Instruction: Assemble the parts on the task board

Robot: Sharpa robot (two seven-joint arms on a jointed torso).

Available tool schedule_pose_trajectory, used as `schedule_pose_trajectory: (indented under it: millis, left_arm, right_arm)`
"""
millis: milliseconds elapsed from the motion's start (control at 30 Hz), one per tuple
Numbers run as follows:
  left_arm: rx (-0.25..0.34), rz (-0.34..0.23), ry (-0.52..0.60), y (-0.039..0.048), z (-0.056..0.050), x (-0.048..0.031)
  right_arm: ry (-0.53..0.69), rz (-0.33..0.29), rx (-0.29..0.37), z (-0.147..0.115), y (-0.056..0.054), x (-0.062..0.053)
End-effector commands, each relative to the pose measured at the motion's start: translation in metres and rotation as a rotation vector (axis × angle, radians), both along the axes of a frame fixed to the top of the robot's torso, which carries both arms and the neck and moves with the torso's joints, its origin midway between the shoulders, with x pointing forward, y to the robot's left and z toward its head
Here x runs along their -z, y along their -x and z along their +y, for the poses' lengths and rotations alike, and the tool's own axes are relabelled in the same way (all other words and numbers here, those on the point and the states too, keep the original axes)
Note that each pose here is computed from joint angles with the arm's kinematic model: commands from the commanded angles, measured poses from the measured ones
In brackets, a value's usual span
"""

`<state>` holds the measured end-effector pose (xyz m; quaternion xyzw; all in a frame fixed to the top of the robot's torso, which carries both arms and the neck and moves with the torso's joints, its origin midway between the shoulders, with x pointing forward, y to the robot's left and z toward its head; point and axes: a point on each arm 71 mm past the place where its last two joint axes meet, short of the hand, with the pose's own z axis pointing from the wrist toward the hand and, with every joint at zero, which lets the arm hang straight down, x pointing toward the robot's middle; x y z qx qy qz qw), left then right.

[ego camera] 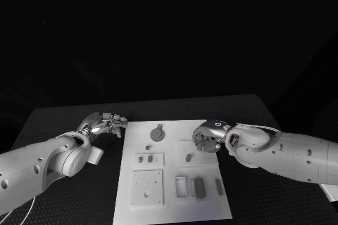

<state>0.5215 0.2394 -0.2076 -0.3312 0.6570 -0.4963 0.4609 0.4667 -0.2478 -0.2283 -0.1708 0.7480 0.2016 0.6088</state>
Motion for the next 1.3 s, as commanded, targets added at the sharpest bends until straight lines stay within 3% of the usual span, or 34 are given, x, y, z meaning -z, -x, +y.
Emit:
schedule_pose_trajectory:
  millis: [33,1300]
  left_arm:
    - [0.015,-0.002,0.019,0.0001,-0.002,-0.0010]
    - [0.009,0.015,0.012,-0.0005,-0.002,0.0004]
  right_arm:
    - [0.024,-0.007,-0.004,0.000,0.000,0.004]
    - [0.109,-0.039,-0.020,0.009,-0.001,0.015]
